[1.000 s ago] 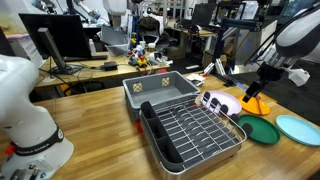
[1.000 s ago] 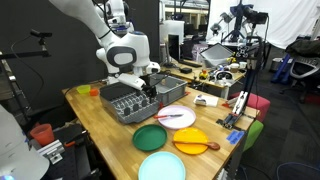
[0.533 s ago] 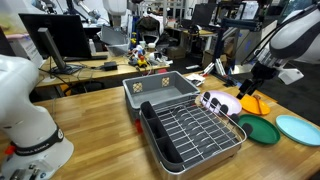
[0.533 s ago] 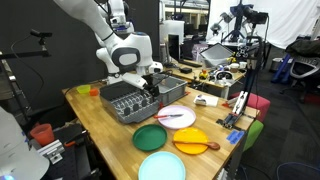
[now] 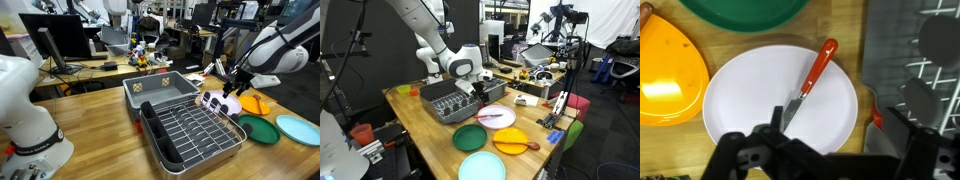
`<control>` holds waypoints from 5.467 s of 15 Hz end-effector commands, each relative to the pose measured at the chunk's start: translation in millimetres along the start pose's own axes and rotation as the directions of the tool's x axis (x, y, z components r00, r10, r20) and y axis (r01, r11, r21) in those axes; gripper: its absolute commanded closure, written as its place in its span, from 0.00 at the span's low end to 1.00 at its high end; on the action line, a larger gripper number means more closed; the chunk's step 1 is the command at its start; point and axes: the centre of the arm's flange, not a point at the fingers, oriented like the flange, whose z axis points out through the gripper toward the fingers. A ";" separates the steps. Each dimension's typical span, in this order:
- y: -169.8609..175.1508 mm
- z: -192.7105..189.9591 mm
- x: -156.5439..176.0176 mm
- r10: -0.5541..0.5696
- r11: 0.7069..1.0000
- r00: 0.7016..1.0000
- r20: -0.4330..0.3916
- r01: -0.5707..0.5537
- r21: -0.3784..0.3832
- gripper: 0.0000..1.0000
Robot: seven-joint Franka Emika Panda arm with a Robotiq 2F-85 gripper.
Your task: Place the knife on the green plate then put the pink plate on the dish rack
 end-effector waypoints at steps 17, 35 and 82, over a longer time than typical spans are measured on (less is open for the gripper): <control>16.1 110.7 31.7 0.385 0.923 0.922 0.025 -0.385 -0.027 0.00; 16.3 119.4 39.6 0.406 0.913 0.914 -0.006 -0.406 -0.030 0.99; 84.6 34.1 -199.3 0.318 0.942 0.937 0.142 -0.296 -0.158 0.96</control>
